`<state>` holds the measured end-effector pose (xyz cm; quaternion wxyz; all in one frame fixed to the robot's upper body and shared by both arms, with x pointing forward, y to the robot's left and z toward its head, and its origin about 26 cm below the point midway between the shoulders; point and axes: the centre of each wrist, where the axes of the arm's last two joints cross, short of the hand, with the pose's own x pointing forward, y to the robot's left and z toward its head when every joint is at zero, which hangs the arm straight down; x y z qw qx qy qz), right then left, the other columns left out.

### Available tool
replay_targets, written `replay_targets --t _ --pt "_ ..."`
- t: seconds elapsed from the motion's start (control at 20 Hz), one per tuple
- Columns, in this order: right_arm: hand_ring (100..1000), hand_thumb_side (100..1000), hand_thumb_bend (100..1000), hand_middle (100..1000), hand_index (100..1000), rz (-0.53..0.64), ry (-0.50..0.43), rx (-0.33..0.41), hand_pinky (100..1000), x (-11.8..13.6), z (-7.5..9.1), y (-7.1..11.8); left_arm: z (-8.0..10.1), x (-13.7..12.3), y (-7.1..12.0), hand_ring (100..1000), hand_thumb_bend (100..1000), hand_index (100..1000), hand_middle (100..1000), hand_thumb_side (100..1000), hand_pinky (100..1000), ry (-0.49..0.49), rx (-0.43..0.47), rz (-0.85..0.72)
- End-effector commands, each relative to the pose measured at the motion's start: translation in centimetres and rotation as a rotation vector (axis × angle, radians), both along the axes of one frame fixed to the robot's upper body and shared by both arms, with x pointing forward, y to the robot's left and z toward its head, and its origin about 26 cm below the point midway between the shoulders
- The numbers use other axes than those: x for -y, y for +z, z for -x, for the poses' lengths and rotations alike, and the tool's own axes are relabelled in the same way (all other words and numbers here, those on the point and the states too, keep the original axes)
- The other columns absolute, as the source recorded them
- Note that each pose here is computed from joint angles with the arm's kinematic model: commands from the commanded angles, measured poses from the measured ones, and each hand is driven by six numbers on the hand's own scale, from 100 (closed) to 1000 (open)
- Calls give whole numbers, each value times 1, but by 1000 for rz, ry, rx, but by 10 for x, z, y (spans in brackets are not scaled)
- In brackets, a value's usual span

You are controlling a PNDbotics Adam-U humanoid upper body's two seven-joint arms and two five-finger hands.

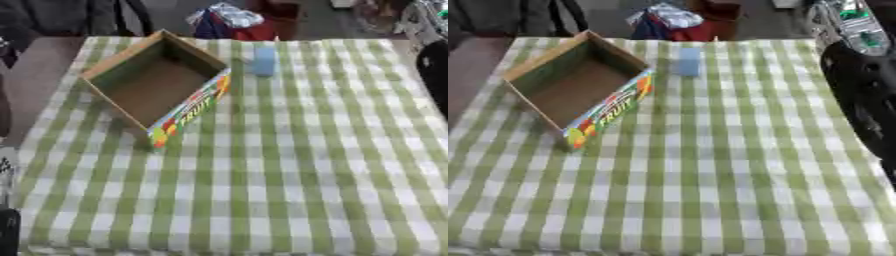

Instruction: Pick up objects on the table and place them in the box.

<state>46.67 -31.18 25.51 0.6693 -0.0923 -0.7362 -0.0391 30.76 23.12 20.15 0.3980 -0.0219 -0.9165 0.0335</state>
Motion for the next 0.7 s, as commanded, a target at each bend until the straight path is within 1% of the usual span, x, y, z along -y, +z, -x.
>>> replay_targets --t 0.05,0.1,0.2,0.45,0.7 --pt "797 393 100 833 921 28 -15 -49 629 9 -7 11 2 2 10 631 145 830 616 713 657 -13 38 -2" --pt "799 393 100 836 923 34 -14 -75 630 11 -10 10 2 2 10 631 145 830 616 713 657 -13 39 -2" --pt "801 393 100 842 928 46 -11 -105 631 13 -15 5 2 3 10 631 145 830 616 713 657 -15 40 0" --pt "812 395 100 868 942 86 5 -139 637 21 -24 -16 2 3 11 631 146 830 616 713 657 -18 44 1" --pt "839 391 100 911 970 160 40 -168 654 26 -31 -35 2 4 11 631 146 831 615 712 657 -20 45 1"
